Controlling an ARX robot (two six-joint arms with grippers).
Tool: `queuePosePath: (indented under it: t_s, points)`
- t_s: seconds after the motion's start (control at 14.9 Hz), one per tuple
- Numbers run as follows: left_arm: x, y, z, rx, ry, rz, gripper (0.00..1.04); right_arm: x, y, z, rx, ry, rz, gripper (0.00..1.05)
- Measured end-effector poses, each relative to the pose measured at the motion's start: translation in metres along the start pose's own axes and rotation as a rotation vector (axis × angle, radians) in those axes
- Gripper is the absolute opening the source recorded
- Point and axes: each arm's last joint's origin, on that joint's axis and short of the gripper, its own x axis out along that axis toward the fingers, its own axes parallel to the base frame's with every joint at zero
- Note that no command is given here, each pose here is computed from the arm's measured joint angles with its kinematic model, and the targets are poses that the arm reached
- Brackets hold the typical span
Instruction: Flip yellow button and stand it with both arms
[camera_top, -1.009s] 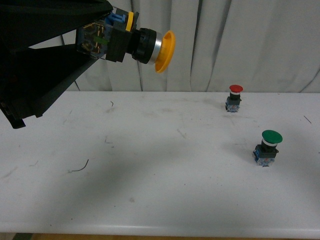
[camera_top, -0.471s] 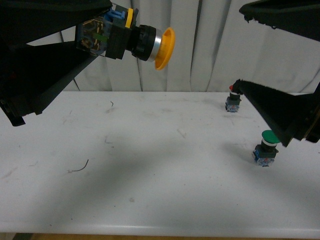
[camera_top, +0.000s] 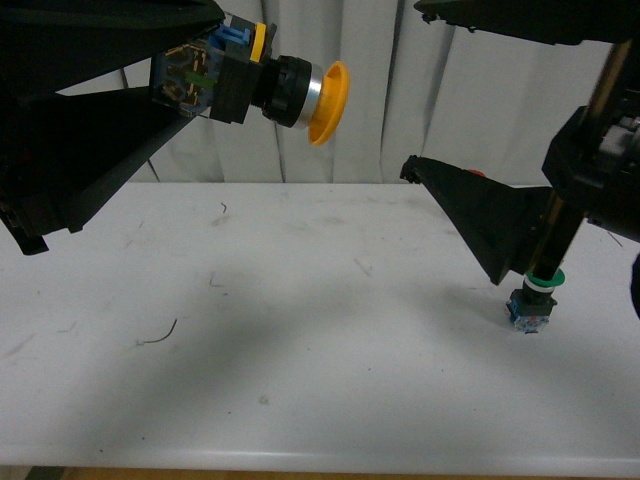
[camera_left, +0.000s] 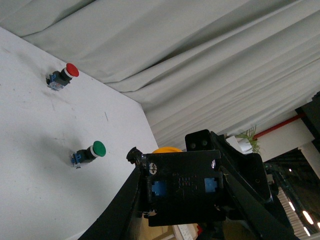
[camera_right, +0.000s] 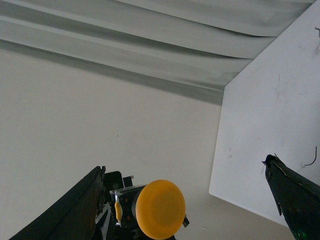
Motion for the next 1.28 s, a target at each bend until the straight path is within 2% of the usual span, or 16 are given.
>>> queuePosePath:
  t_s: [0.47, 0.74, 0.87, 1.14, 1.21, 1.28]
  points:
    - [0.000, 0.000, 0.000, 0.011, 0.002, -0.003, 0.35, 0.032, 0.011, -0.024, 0.007, 0.107, 0.063, 0.98]
    - [0.000, 0.000, 0.000, 0.015, 0.006, -0.005, 0.35, 0.045, 0.018, -0.024, -0.006, 0.098, 0.096, 0.98]
    - [0.000, -0.001, 0.000, 0.015, 0.006, -0.006, 0.35, 0.048, 0.018, -0.025, -0.007, 0.101, 0.101, 0.83]
    - [0.000, -0.001, 0.000, 0.019, 0.006, -0.012, 0.35, 0.051, 0.013, -0.027, 0.005, 0.100, 0.081, 0.40]
    - [0.000, -0.001, 0.000, 0.012, 0.010, -0.009, 0.35, 0.051, 0.013, -0.027, 0.010, 0.097, 0.081, 0.35]
    - [0.001, -0.001, 0.000, 0.011, 0.012, -0.012, 0.35, 0.051, 0.013, -0.027, 0.014, 0.095, 0.083, 0.34]
